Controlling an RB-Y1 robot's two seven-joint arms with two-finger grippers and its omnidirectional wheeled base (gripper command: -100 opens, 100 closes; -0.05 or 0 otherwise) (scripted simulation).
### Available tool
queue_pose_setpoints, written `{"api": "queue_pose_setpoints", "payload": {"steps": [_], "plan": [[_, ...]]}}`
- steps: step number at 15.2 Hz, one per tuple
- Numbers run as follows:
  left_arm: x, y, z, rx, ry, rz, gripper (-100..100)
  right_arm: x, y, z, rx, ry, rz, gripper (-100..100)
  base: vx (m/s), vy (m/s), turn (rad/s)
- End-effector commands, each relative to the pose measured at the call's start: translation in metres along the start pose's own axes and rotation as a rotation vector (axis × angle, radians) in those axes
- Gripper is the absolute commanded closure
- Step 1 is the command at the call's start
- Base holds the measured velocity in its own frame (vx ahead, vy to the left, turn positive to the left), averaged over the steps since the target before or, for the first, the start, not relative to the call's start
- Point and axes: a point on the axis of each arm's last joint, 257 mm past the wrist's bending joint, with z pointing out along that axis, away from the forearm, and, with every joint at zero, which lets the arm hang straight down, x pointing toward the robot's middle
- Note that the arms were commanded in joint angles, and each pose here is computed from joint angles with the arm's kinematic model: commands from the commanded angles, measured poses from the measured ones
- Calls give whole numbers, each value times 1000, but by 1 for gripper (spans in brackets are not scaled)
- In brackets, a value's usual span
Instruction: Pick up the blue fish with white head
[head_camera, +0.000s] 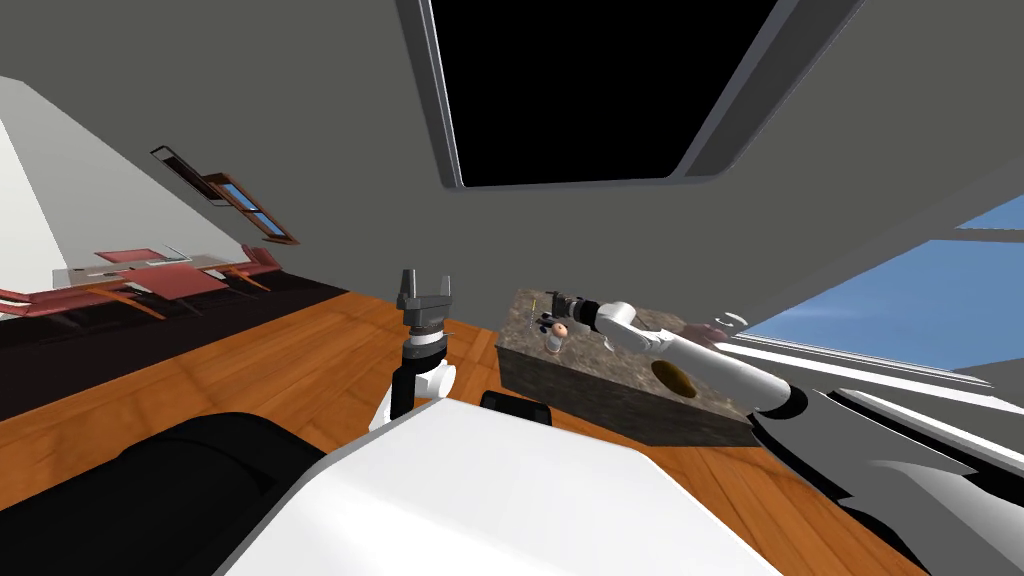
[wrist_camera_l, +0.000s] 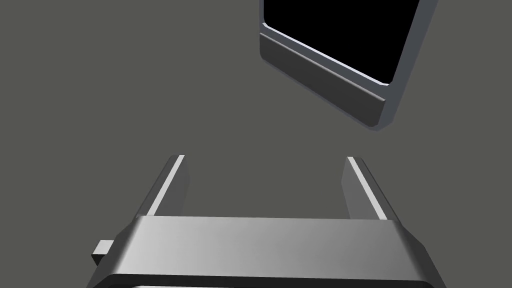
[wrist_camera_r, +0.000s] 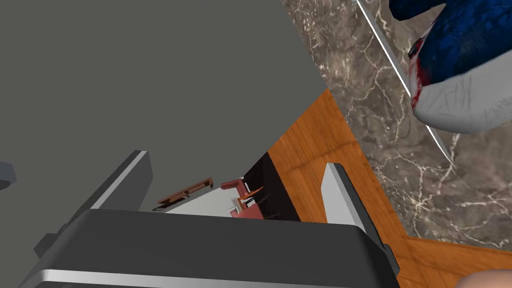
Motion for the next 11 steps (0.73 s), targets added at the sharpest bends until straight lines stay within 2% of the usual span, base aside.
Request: {"api": "queue_pose_setpoints", "payload": {"steps": [1, 2, 5, 7, 8, 9, 11], "plan": [[0, 0, 0, 0, 0, 0, 0, 15, 9, 0, -25, 41, -42, -100, 0, -3, -102], [0, 0, 0, 0, 0, 0, 0, 17, 8, 0, -23, 47, -59, -100, -3, -1, -108], [0, 0, 0, 0, 0, 0, 0, 42, 26, -2, -70, 109, -109, -100, -10, 3, -159], [0, 0, 0, 0, 0, 0, 0, 43, 26, -2, -71, 114, -124, -100, -12, 14, -95], [0, 0, 0, 0, 0, 0, 0, 54, 37, -2, -97, 140, -142, -100, -13, 18, -90], [0, 0, 0, 0, 0, 0, 0, 54, 37, -2, -96, 140, -142, -100, -11, 26, -109], [0, 0, 0, 0, 0, 0, 0, 72, 60, -3, -143, 181, -151, -100, -3, 47, -192]]}}
